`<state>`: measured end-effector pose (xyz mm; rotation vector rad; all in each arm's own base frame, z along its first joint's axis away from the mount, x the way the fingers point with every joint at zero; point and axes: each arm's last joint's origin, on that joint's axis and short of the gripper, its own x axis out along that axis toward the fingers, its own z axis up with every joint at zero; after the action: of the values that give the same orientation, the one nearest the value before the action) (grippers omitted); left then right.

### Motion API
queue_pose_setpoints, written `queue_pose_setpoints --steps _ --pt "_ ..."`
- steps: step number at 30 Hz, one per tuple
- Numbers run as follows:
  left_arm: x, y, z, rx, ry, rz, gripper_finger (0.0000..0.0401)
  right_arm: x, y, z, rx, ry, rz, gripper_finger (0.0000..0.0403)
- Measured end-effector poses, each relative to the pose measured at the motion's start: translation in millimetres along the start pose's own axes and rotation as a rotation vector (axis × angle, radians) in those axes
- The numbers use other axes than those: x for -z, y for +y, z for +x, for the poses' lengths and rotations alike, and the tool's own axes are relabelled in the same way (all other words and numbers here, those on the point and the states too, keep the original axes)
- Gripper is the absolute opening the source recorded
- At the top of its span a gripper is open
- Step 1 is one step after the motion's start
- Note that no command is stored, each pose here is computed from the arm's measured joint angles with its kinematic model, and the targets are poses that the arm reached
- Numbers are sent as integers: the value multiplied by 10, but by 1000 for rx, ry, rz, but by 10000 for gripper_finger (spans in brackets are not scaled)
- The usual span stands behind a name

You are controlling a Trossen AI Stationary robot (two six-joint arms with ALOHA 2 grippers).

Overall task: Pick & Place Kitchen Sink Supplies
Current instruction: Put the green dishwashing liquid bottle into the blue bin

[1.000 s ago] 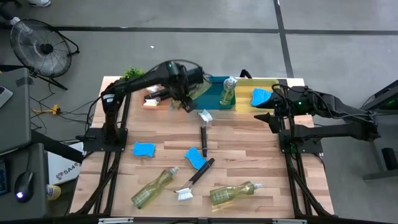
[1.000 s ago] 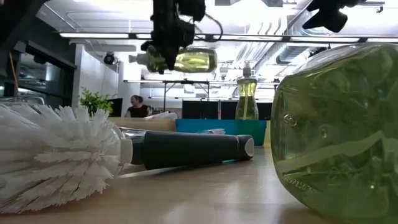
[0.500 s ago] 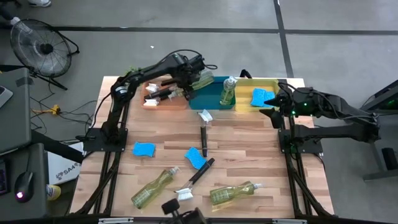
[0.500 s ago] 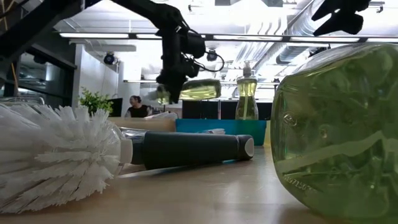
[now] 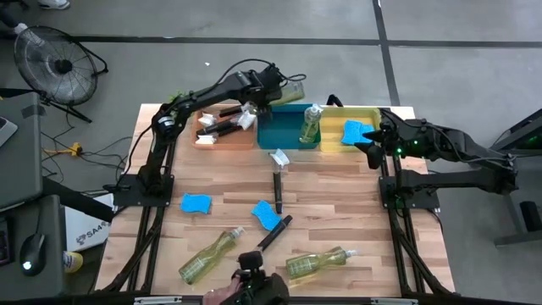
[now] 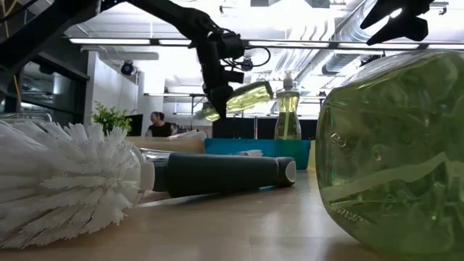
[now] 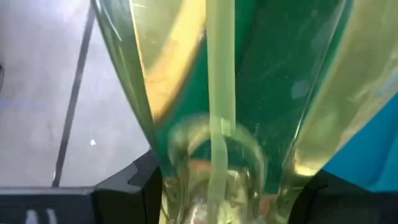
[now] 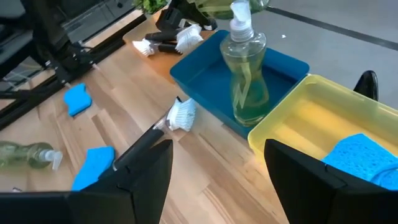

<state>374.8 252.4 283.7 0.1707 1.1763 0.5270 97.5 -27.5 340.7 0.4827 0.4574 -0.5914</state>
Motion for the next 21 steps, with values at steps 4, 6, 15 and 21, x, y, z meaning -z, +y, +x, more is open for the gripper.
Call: queue_pose_setpoints --steps 4,6,15,21 --pt "-8 31 112 6 -15 38 196 -3 -4 4 17 -9 28 248" --pt "-31 29 150 11 -39 45 196 -5 -5 4 23 -13 39 248" --pt "-99 41 139 29 -124 38 196 -7 -8 4 32 -20 81 248" --pt "-101 -12 130 86 -130 51 196 -8 -8 4 33 -20 82 248"
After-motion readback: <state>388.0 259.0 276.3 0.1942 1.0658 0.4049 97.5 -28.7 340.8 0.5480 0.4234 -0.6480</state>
